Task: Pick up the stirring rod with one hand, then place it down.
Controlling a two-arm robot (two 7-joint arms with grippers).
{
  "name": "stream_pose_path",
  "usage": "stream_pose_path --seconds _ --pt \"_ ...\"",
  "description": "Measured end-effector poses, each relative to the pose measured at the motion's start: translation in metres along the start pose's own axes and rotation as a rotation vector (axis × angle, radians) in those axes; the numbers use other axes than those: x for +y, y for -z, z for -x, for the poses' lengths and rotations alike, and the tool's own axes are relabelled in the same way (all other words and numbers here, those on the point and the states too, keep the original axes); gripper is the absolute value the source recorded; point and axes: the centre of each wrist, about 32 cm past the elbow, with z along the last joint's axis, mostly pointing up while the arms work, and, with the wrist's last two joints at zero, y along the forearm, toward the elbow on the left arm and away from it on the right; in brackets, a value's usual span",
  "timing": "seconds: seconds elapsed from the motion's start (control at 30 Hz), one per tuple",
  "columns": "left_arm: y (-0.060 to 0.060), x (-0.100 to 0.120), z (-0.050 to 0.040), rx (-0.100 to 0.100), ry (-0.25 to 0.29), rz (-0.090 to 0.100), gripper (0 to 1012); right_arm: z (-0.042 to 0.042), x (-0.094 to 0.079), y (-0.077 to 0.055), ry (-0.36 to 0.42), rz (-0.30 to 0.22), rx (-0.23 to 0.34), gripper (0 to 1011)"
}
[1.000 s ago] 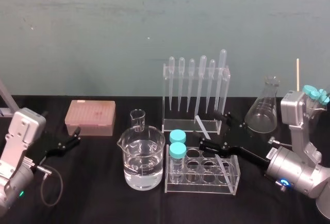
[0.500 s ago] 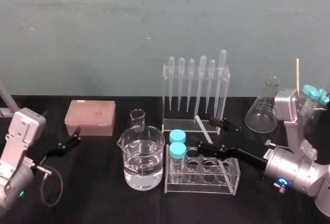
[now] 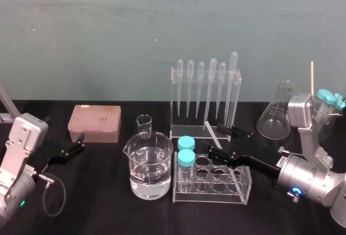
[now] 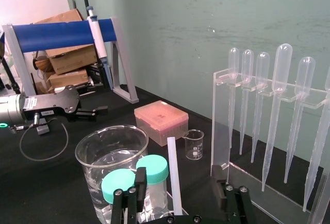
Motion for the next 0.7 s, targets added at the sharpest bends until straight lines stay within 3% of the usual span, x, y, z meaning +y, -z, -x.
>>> stream_pose_path --seconds 0.7 --pt "0.0000 0.0000 0.0000 0.000 0.000 0.000 1000 0.0001 -0.0002 -0.0001 0.001 -0.003 -0.002 190"
